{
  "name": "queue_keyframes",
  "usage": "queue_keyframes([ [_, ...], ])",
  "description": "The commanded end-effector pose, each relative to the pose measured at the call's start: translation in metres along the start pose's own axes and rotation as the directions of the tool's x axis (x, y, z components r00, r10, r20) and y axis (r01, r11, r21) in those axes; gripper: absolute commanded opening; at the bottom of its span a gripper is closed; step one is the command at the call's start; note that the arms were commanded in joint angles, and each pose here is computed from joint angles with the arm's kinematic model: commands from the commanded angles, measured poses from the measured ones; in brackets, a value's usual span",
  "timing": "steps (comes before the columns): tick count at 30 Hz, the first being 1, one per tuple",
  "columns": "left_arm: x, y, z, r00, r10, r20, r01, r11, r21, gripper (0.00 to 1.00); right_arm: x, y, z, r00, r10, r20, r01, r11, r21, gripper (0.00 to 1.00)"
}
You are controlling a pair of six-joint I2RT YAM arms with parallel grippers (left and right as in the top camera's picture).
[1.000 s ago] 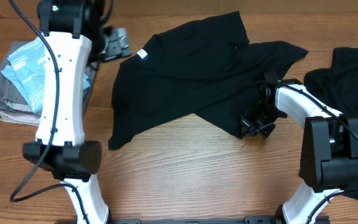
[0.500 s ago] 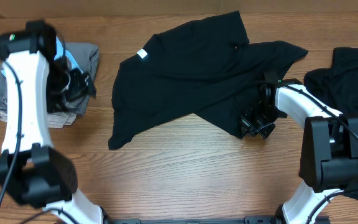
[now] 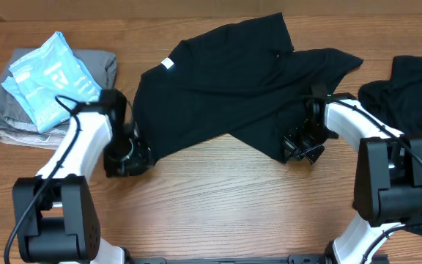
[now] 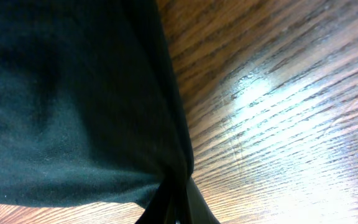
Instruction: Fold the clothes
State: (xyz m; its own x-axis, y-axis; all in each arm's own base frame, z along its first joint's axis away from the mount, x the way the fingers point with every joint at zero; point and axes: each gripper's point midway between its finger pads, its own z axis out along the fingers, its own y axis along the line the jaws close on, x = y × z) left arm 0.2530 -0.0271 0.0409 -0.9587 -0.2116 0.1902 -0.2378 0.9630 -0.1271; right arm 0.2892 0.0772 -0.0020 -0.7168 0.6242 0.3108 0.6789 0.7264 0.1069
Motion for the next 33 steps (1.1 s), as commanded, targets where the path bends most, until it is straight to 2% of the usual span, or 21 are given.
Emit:
queue_keyframes([
  [1, -0.002, 0.003, 0.008, 0.998, -0.064, 0.029, 0.063, 0.998, 0.018, 0.73, -0.002, -0.017, 0.016, 1.0, -0.025, 0.01, 0.024, 0.996, 0.08, 0.04],
  [7, -0.016, 0.003, 0.017, 0.994, -0.058, 0.094, 0.055, 0.998, 0.03, 0.69, -0.003, -0.017, 0.016, 1.0, -0.027, 0.013, 0.026, 0.996, 0.083, 0.04],
  [10, -0.016, 0.012, 0.028, 0.989, -0.089, 0.115, 0.09, 0.996, -0.002, 0.63, -0.002, -0.018, 0.016, 1.0, -0.028, 0.012, 0.027, 0.996, 0.084, 0.04],
  [11, -0.017, 0.014, 0.031, 0.987, -0.101, 0.123, 0.103, 0.995, -0.012, 0.59, -0.002, -0.018, 0.016, 1.0, -0.027, 0.011, 0.026, 0.996, 0.085, 0.04],
  [19, -0.025, 0.023, 0.049, 0.974, -0.115, 0.195, 0.123, 0.992, -0.029, 0.06, -0.002, -0.024, 0.016, 1.0, -0.023, 0.015, 0.021, 0.993, 0.113, 0.04],
  [26, -0.04, 0.023, 0.046, 0.961, -0.108, 0.255, 0.118, 0.993, -0.024, 0.04, -0.008, -0.055, 0.008, 0.999, 0.01, 0.047, -0.021, 0.97, 0.24, 0.04],
  [33, -0.058, 0.033, 0.039, 0.935, -0.114, 0.336, 0.139, 0.989, -0.052, 0.04, -0.02, -0.115, -0.013, 0.983, 0.18, 0.039, -0.183, 0.923, 0.339, 0.04],
])
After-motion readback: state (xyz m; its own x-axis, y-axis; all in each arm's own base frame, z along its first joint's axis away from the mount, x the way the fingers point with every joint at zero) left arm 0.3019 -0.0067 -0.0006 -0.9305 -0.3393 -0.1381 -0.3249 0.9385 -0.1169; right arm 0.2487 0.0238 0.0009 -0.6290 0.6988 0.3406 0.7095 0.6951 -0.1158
